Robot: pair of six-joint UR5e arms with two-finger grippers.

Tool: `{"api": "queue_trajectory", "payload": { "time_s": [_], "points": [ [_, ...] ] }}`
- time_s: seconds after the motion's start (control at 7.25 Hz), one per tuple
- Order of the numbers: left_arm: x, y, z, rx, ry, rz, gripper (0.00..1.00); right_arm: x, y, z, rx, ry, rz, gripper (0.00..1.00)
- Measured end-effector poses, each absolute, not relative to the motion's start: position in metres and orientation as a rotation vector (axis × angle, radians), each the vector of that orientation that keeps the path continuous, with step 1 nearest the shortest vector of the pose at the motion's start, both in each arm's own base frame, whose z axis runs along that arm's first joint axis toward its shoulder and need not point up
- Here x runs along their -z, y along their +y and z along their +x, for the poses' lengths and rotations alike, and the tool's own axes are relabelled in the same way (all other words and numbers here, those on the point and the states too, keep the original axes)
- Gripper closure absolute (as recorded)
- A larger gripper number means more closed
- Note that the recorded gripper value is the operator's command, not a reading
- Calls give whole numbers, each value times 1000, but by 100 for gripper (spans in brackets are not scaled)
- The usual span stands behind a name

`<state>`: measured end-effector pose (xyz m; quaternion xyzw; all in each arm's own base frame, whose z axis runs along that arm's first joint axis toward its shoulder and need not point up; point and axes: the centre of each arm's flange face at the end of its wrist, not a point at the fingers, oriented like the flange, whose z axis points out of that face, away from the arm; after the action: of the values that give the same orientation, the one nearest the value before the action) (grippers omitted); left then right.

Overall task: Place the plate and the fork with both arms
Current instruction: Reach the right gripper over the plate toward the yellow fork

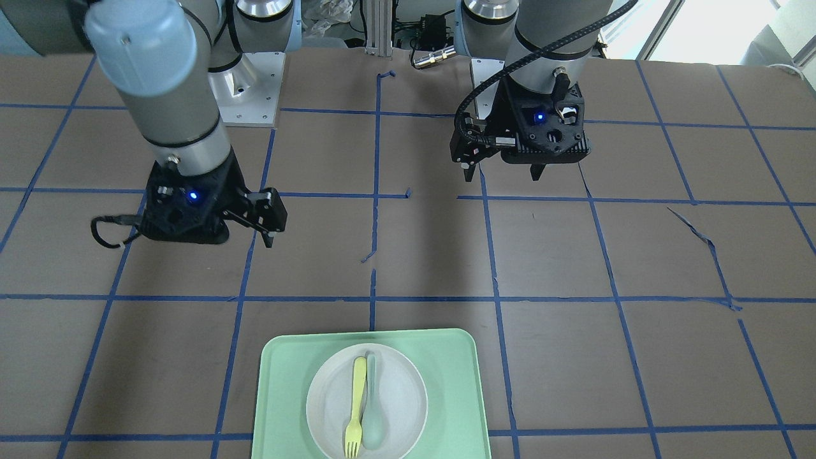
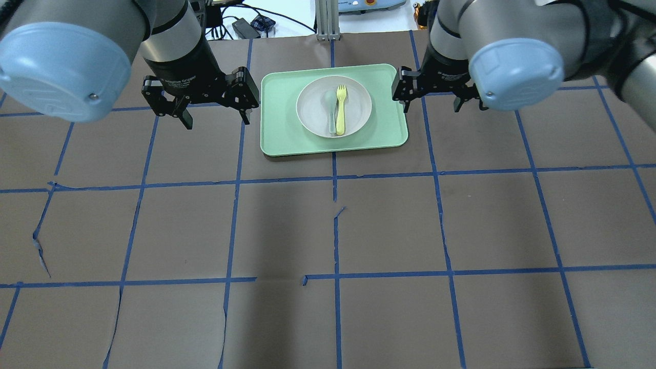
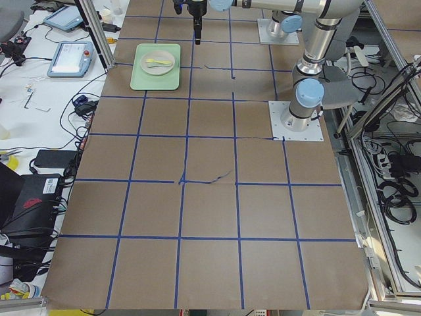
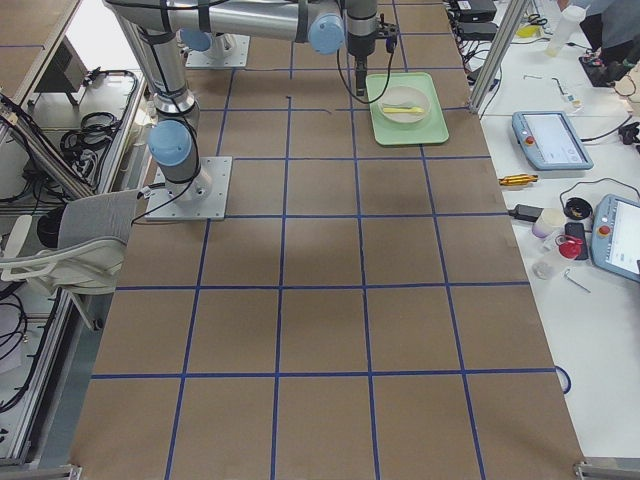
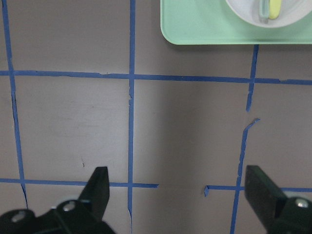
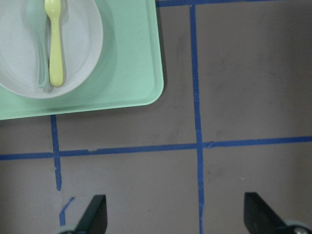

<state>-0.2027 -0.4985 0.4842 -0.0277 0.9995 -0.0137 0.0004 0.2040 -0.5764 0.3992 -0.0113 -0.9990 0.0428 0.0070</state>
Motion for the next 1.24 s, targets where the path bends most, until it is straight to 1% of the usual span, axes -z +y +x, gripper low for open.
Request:
{"api": "queue_trajectory", "payload": {
  "time_s": [0.14, 0.28, 0.41, 0.55, 0.83, 1.24],
  "points": [
    [-484, -498, -203, 43, 3139, -88, 0, -374, -626, 229, -129, -3124, -10, 1],
    [-483, -498, -203, 41, 3140, -89, 0, -347, -672, 250, -129, -3125, -44, 7],
    [-481, -498, -203, 39, 3140, -92, 0, -316, -703, 268, -122, -3125, -114, 20],
    [-479, -497, -203, 36, 3139, -94, 0, -287, -718, 283, -115, -3127, -174, 29],
    [-479, -497, -202, 38, 3139, -99, 0, -250, -721, 311, -92, -3135, -212, 30],
    [-480, -497, -201, 43, 3135, -100, 0, -228, -710, 327, -46, -3131, -194, 30]
  ]
}}
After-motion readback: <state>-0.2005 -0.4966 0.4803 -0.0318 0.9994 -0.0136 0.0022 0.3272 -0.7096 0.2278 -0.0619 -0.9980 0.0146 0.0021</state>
